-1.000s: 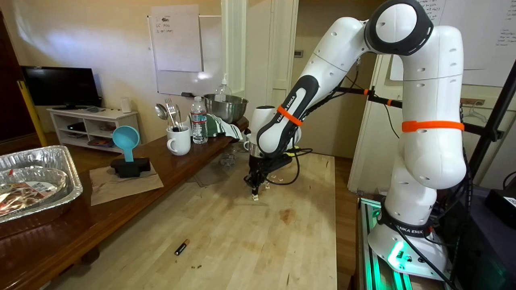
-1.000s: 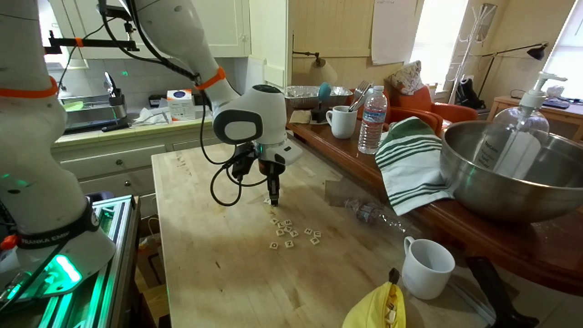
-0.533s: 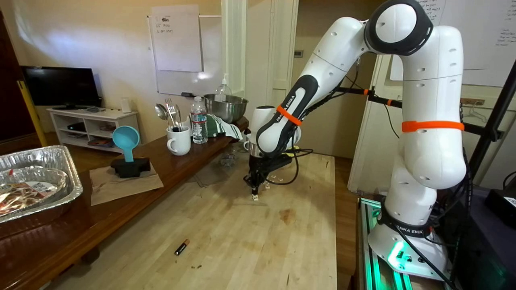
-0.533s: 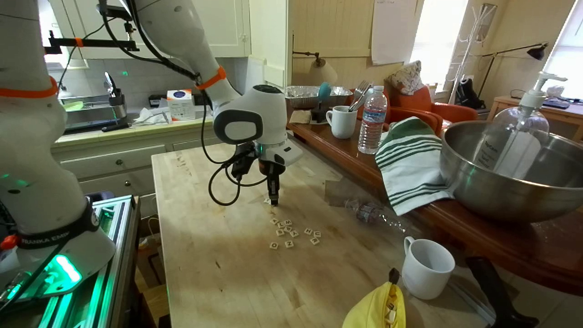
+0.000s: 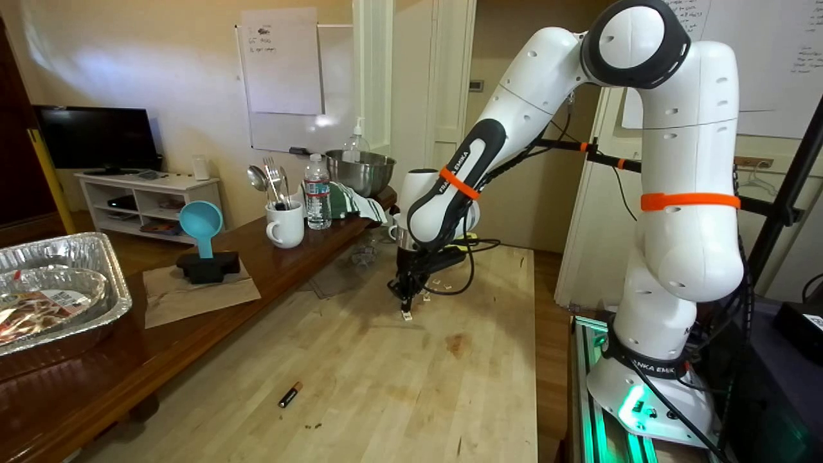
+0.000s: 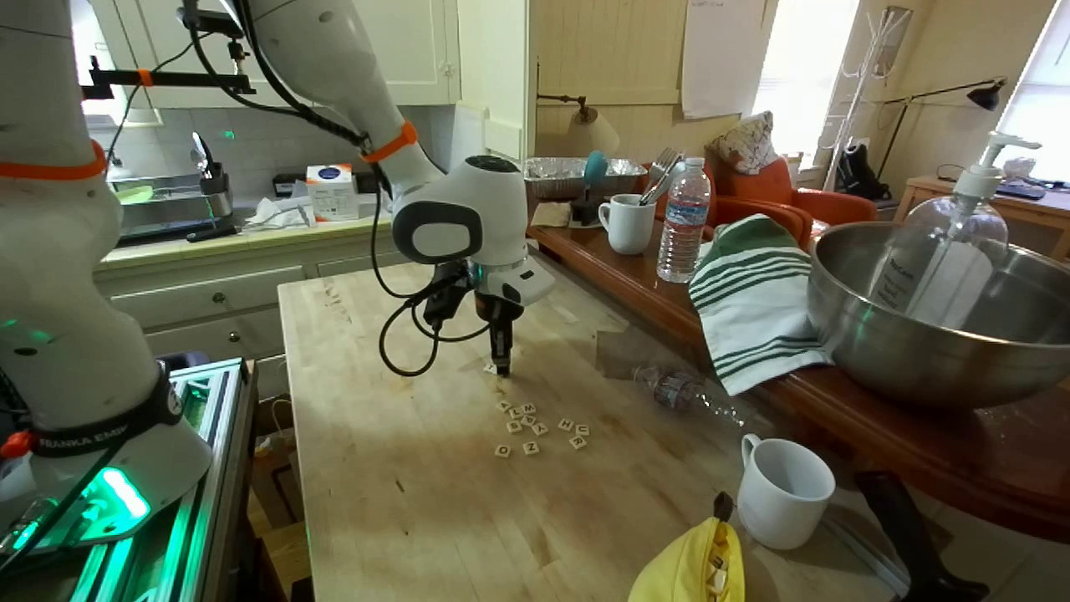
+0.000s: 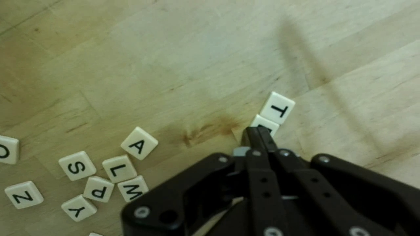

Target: Align the blocks on the table

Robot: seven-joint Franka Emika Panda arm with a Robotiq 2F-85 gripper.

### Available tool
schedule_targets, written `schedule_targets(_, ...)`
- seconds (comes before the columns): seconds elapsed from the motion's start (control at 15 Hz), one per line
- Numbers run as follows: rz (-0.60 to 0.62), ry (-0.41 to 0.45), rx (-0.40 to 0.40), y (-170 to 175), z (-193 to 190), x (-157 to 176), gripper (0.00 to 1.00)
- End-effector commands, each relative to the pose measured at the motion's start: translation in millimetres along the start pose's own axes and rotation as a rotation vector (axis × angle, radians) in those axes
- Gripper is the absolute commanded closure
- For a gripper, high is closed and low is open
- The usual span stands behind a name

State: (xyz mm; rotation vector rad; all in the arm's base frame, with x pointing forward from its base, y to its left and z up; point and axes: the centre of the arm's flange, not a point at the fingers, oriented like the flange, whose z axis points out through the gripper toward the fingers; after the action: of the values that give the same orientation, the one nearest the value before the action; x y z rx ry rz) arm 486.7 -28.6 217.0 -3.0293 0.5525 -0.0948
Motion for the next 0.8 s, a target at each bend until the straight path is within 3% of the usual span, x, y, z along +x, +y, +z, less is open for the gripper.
schedule_targets(0.0, 0.038, -0.064, 0.010, -4.8, 21.1, -7.8, 1.00)
schedule_targets(0.73, 0.041, -0.060, 0.018, -0.2, 7.3, -7.7, 1.00)
